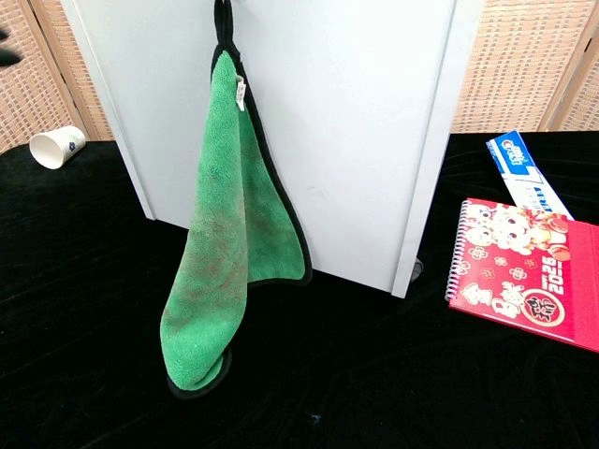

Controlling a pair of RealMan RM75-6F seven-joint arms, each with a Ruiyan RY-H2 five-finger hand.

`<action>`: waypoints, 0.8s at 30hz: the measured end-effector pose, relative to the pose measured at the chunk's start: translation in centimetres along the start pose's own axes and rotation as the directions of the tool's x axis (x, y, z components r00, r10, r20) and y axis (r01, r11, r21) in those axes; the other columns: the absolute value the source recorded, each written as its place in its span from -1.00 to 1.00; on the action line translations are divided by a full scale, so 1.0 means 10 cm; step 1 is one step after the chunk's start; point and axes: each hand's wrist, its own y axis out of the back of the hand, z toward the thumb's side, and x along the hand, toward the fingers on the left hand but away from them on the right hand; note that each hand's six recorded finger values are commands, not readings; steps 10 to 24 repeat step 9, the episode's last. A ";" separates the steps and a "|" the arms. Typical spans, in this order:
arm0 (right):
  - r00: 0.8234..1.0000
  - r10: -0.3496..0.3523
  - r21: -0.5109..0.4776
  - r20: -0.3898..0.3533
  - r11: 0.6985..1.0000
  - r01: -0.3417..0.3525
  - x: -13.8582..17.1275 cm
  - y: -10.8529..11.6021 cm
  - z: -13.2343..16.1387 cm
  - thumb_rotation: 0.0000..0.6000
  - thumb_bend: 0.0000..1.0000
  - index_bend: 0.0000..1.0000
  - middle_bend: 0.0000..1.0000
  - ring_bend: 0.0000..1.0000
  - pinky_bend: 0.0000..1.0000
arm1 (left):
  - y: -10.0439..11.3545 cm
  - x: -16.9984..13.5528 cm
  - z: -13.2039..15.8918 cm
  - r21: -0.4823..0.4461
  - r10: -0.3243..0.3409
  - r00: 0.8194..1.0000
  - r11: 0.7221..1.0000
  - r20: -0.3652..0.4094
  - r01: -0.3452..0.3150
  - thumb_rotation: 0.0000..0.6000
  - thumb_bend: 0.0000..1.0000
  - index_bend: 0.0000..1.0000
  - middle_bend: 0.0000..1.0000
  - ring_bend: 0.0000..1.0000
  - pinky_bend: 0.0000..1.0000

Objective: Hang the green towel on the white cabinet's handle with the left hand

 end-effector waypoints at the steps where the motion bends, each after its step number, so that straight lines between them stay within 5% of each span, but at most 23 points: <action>1: 1.000 0.001 0.001 0.000 1.000 -0.001 0.00 0.00 0.00 1.00 -0.70 -1.00 -1.00 -1.00 -1.00 | -0.04 -0.04 -0.03 -0.013 -0.028 0.999 1.000 -0.019 0.028 1.00 -0.95 -1.00 -1.00 -1.00 -1.00; 5: 1.000 0.006 0.005 0.001 1.000 -0.006 -0.01 -0.02 0.01 1.00 -0.70 -1.00 -1.00 -1.00 -1.00 | -0.21 -0.27 -0.21 -0.093 -0.156 0.980 0.985 -0.123 0.145 1.00 -0.95 -1.00 -1.00 -1.00 -1.00; 9: 1.000 0.015 0.008 0.007 1.000 -0.015 -0.03 -0.05 0.00 1.00 -0.70 -1.00 -1.00 -1.00 -1.00 | -0.31 -0.43 -0.33 -0.169 -0.214 0.960 0.968 -0.182 0.184 1.00 -0.95 -1.00 -1.00 -1.00 -1.00; 24: 1.000 0.015 0.008 0.007 1.000 -0.015 -0.03 -0.05 0.00 1.00 -0.70 -1.00 -1.00 -1.00 -1.00 | -0.31 -0.43 -0.33 -0.169 -0.214 0.960 0.968 -0.182 0.184 1.00 -0.95 -1.00 -1.00 -1.00 -1.00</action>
